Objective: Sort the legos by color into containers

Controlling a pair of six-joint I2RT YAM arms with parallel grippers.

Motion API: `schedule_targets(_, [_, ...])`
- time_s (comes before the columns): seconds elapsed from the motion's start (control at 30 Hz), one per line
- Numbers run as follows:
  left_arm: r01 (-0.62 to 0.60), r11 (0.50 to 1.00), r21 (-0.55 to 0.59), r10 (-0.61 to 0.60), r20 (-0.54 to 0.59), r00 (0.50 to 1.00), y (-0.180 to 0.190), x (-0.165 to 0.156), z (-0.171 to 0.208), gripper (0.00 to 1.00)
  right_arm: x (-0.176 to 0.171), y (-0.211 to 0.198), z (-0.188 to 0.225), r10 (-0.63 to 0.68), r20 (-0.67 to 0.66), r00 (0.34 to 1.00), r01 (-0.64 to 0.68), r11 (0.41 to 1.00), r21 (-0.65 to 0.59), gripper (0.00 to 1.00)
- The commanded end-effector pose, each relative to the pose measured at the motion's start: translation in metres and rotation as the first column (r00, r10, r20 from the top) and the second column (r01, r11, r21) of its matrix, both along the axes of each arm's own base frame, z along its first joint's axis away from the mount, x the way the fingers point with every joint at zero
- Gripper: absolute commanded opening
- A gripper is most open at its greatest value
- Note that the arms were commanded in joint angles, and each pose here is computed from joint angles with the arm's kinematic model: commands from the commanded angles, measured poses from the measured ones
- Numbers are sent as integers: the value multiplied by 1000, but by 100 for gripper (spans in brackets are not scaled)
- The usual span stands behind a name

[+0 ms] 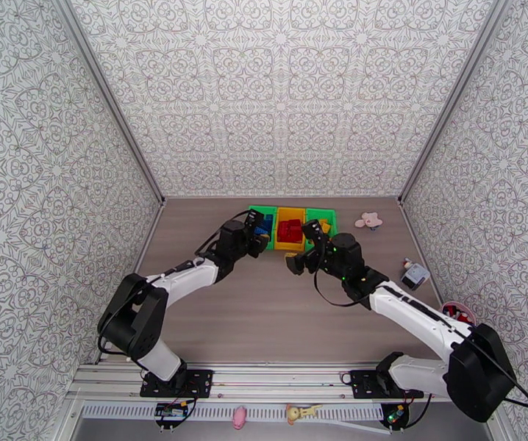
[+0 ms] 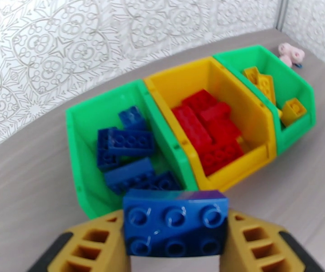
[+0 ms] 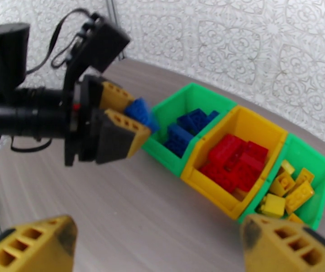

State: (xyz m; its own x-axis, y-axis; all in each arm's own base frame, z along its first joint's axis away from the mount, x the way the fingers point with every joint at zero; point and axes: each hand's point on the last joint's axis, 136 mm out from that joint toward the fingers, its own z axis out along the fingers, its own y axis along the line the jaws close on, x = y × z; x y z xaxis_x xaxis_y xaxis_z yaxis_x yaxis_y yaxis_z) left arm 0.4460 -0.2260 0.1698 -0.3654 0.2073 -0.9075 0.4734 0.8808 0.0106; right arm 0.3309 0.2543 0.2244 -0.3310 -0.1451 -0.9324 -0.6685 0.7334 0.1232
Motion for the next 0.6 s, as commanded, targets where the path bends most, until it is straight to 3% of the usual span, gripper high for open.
schedule_targets(0.0, [-30,999,-25,30,-38,999,7,21,-6,39,1,12,24,36,52,998,-38,998,49,100])
schedule_targets(0.47, [-44,999,11,45,-93,995,-2,89,-30,37,-10,-11,20,-30,59,998,29,1000,5,100])
schedule_targets(0.57, [-32,999,12,33,-94,995,-5,92,-33,44,-10,-14,22,-39,64,997,39,999,-4,99])
